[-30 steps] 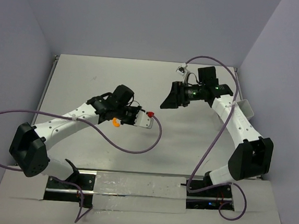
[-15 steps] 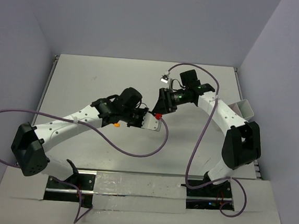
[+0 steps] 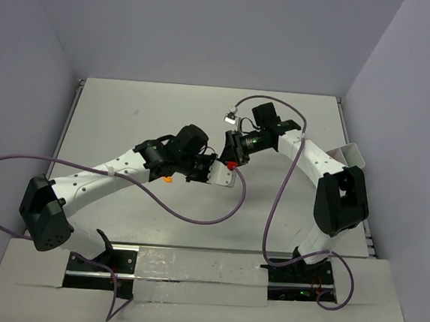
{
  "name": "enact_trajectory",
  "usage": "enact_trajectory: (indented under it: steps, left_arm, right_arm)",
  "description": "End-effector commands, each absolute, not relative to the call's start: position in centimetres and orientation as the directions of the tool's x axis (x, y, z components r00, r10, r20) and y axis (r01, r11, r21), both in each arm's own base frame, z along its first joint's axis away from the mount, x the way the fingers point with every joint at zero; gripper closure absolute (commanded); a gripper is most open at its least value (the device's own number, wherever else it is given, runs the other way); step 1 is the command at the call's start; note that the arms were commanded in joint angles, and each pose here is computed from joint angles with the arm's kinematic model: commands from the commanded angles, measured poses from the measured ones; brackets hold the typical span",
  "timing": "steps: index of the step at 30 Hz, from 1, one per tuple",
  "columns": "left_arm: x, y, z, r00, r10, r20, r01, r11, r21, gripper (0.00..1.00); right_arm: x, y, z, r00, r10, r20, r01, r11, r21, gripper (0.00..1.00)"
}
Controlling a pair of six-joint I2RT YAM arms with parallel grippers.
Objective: Sort the legos into containers by color
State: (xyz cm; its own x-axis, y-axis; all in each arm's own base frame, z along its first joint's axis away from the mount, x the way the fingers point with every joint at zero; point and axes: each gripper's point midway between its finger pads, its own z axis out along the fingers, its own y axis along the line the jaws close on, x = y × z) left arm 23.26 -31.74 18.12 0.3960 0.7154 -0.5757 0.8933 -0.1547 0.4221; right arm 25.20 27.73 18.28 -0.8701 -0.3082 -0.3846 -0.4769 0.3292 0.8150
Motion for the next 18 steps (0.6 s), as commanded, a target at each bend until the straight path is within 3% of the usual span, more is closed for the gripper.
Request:
enact_trajectory:
  steps: [1,4,8,12,15,17,18]
  left_arm:
    - [23.5,-33.2,20.5,0.412,0.679,-0.608,0.883,-0.133,0.45,1.0]
    - [23.4,-33.4,20.6,0.412,0.677,-0.61,0.883,-0.133,0.45,1.0]
    - [23.2,-33.6,20.7,0.414,0.674,-0.612,0.883,-0.134,0.449,1.0]
    - [23.6,-33.4,20.5,0.411,0.684,-0.602,0.879,-0.123,0.461,0.96]
    - [23.7,-33.2,20.0,0.408,0.695,-0.592,0.877,-0.119,0.465,0.81]
    - [23.7,-32.9,19.7,0.406,0.703,-0.584,0.876,-0.118,0.467,0.5]
    - [23.7,-32.8,19.6,0.406,0.705,-0.582,0.876,-0.118,0.468,0.41]
  right_arm:
    - [25.2,28.5,19.7,-0.844,-0.329,-0.425,-0.515,0.272,0.813,0.61]
    - [25.2,28.6,19.7,-0.843,-0.329,-0.425,-0.515,0.264,0.816,0.69]
    - [25.1,28.6,20.0,-0.844,-0.331,-0.422,-0.509,0.25,0.824,0.91]
    - [24.8,28.7,20.3,-0.841,-0.333,-0.426,-0.51,0.229,0.829,1.0]
    - [24.6,28.6,20.5,-0.837,-0.335,-0.434,-0.517,0.219,0.828,1.0]
    - [24.6,28.4,20.4,-0.834,-0.333,-0.44,-0.525,0.234,0.819,1.0]
    - [24.6,28.3,20.3,-0.834,-0.331,-0.441,-0.526,0.241,0.815,1.0]
